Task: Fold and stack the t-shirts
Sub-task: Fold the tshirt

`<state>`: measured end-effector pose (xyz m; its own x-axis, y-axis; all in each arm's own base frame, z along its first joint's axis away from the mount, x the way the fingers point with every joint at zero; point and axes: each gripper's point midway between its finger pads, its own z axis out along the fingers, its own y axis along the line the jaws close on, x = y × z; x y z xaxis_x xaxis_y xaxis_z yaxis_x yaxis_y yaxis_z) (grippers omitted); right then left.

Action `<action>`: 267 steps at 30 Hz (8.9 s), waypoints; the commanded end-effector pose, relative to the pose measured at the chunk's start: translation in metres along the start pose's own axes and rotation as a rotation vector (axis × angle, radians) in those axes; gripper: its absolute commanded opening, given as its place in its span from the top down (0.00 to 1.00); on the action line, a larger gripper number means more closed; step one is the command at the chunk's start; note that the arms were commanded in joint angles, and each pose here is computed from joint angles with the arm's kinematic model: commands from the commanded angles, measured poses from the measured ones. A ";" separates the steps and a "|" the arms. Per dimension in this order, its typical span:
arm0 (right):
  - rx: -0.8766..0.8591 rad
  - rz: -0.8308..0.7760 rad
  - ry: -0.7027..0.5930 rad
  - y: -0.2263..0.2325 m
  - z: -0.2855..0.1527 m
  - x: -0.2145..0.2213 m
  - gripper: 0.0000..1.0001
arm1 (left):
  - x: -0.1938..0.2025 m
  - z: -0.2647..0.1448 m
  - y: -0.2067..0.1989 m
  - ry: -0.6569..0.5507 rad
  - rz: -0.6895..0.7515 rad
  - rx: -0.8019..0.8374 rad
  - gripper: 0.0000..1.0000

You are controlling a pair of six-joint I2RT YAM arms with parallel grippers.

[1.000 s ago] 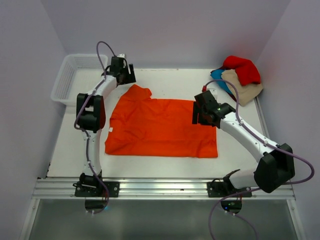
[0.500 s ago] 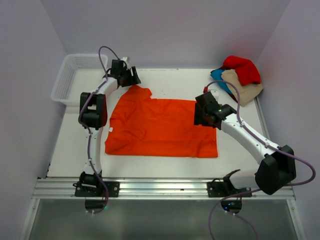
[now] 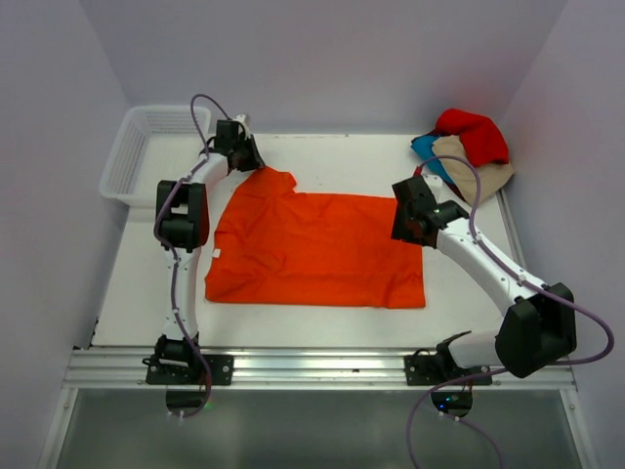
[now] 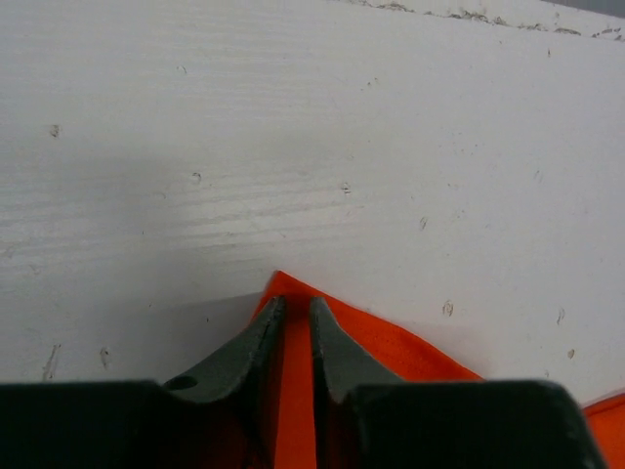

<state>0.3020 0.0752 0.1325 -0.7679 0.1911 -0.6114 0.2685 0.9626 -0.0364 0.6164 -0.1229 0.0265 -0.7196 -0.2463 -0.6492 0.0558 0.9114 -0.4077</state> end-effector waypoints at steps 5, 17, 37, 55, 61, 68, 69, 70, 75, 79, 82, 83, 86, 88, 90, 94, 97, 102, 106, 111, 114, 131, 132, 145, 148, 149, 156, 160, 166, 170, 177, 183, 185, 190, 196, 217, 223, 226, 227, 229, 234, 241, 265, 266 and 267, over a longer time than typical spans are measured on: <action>0.005 0.040 -0.028 -0.005 -0.001 -0.007 0.45 | -0.003 0.004 0.020 -0.029 0.010 -0.069 0.66; -0.006 0.030 -0.020 -0.001 0.002 -0.008 0.46 | -0.025 -0.013 0.004 -0.127 0.031 -0.018 0.61; 0.008 -0.013 0.027 0.003 0.019 0.001 0.46 | -0.067 -0.010 0.003 -0.305 0.026 -0.024 0.61; 0.008 -0.009 0.042 0.007 0.027 0.001 0.46 | -0.017 0.017 0.033 -0.118 0.011 -0.137 0.65; -0.004 -0.005 0.050 0.010 0.030 0.002 0.46 | -0.010 0.007 0.025 -0.099 0.046 -0.161 0.65; -0.007 -0.004 0.051 0.011 0.032 0.004 0.46 | 0.004 0.011 0.013 -0.070 0.058 -0.133 0.65; -0.002 -0.005 0.050 0.010 0.032 0.004 0.46 | 0.005 0.013 0.012 -0.064 0.055 -0.126 0.65; 0.002 -0.004 0.045 0.009 0.032 0.003 0.46 | 0.007 0.014 0.011 -0.057 0.053 -0.114 0.65; 0.012 0.002 0.055 0.008 0.036 0.006 0.46 | 0.020 0.021 0.014 -0.023 0.075 -0.149 0.68; 0.021 0.012 0.059 0.006 0.038 0.006 0.46 | 0.028 0.023 0.027 0.002 0.079 -0.224 0.93; 0.022 0.019 0.055 0.005 0.038 0.004 0.46 | 0.027 0.020 0.034 0.008 0.080 -0.280 1.00; 0.021 0.019 0.057 0.005 0.038 0.005 0.46 | 0.025 0.019 0.033 0.008 0.087 -0.282 1.00; 0.020 0.026 0.053 0.006 0.039 0.003 0.46 | 0.024 0.017 0.034 0.010 0.095 -0.291 1.00; 0.027 0.029 0.049 0.005 0.040 0.001 0.46 | 0.024 0.017 0.032 0.005 0.093 -0.280 1.00; 0.041 0.042 0.049 0.003 0.045 0.000 0.46 | 0.019 0.012 0.025 -0.027 0.097 -0.258 1.00; 0.068 0.107 0.027 0.001 0.065 -0.018 0.46 | 0.000 -0.006 0.013 -0.096 0.110 -0.269 1.00; 0.106 0.179 0.023 -0.006 0.092 -0.040 0.36 | -0.014 -0.019 0.003 -0.129 0.116 -0.262 1.00; 0.137 0.213 0.063 -0.001 0.142 -0.059 0.26 | -0.028 -0.032 -0.005 -0.154 0.118 -0.255 1.00; 0.076 0.223 0.020 0.011 0.163 -0.087 0.27 | -0.028 -0.034 -0.007 -0.151 0.118 -0.251 1.00; 0.042 0.243 0.022 0.013 0.182 -0.095 0.28 | -0.029 -0.034 -0.008 -0.154 0.120 -0.245 1.00; 0.040 0.260 0.013 0.009 0.191 -0.099 0.30 | -0.030 -0.033 -0.009 -0.154 0.118 -0.239 1.00; -0.052 0.344 0.053 0.015 0.231 -0.105 0.57 | -0.009 -0.020 -0.011 -0.102 0.115 -0.220 1.00; -0.066 0.345 0.059 0.016 0.232 -0.099 0.60 | -0.010 -0.020 -0.010 -0.104 0.116 -0.226 1.00; -0.050 0.355 0.096 0.009 0.227 -0.073 1.00 | -0.008 -0.027 -0.008 -0.102 0.112 -0.238 1.00; -0.039 0.348 0.081 0.005 0.222 -0.078 1.00 | -0.018 -0.039 -0.010 -0.130 0.119 -0.258 1.00; -0.031 0.346 0.069 0.003 0.219 -0.081 1.00 | -0.021 -0.042 -0.009 -0.135 0.122 -0.264 1.00; -0.025 0.349 -0.003 -0.005 0.189 -0.106 1.00 | -0.062 -0.089 -0.024 -0.241 0.130 -0.283 1.00; -0.047 0.351 -0.058 -0.006 0.169 -0.123 1.00 | -0.078 -0.109 -0.035 -0.285 0.131 -0.269 1.00; -0.072 0.338 -0.126 -0.007 0.141 -0.146 1.00 | -0.081 -0.129 -0.040 -0.297 0.126 -0.264 1.00; -0.083 0.325 -0.141 -0.010 0.123 -0.153 1.00 | -0.071 -0.146 -0.042 -0.291 0.105 -0.258 1.00; -0.052 0.279 -0.093 -0.027 0.091 -0.126 1.00 | -0.019 -0.191 -0.035 -0.253 0.030 -0.253 1.00; -0.052 0.255 -0.031 -0.034 0.076 -0.087 1.00 | 0.029 -0.225 -0.033 -0.211 -0.022 -0.223 1.00; -0.053 0.250 -0.023 -0.035 0.072 -0.079 1.00 | 0.049 -0.229 -0.029 -0.174 -0.025 -0.222 1.00; -0.031 0.230 0.034 -0.036 0.074 -0.047 1.00 | 0.076 -0.247 -0.027 -0.129 -0.036 -0.212 1.00; -0.030 0.212 0.079 -0.031 0.073 -0.020 1.00 | 0.107 -0.263 -0.018 -0.094 -0.036 -0.260 1.00; 0.041 0.162 0.119 -0.038 0.066 0.004 1.00 | 0.143 -0.278 -0.017 -0.034 -0.005 -0.288 1.00; 0.063 0.148 0.142 -0.045 0.059 0.012 0.65 | 0.154 -0.283 -0.017 0.016 0.004 -0.283 0.85; 0.069 0.149 0.134 -0.048 0.049 0.008 0.33 | 0.158 -0.292 -0.009 0.026 -0.011 -0.337 0.29; 0.070 0.150 0.126 -0.048 0.045 0.003 0.31 | 0.156 -0.298 -0.008 0.011 -0.016 -0.352 0.15; 0.082 0.159 0.095 -0.051 0.040 -0.006 0.29 | 0.152 -0.305 -0.008 -0.017 -0.022 -0.360 0.00; 0.035 0.186 0.040 -0.037 0.047 -0.030 0.33 | 0.133 -0.302 -0.019 -0.106 -0.035 -0.304 0.00; -0.118 0.193 0.150 0.014 0.099 -0.020 1.00 | 0.143 -0.248 -0.034 -0.062 -0.065 -0.190 1.00; -0.076 0.039 0.361 0.010 0.109 0.091 1.00 | 0.190 -0.164 -0.002 0.069 -0.170 -0.339 1.00; -0.079 0.009 0.388 0.014 0.105 0.102 1.00 | 0.190 -0.155 0.002 0.080 -0.168 -0.361 1.00; -0.077 -0.010 0.404 0.016 0.103 0.108 1.00 | 0.183 -0.149 0.000 0.074 -0.168 -0.360 1.00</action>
<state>0.3345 0.0841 0.0137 -0.8628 0.3057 -0.4027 0.2861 0.9519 0.1096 0.3633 -0.1220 0.0160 -0.7553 -0.3785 -0.5351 -0.2602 0.9225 -0.2853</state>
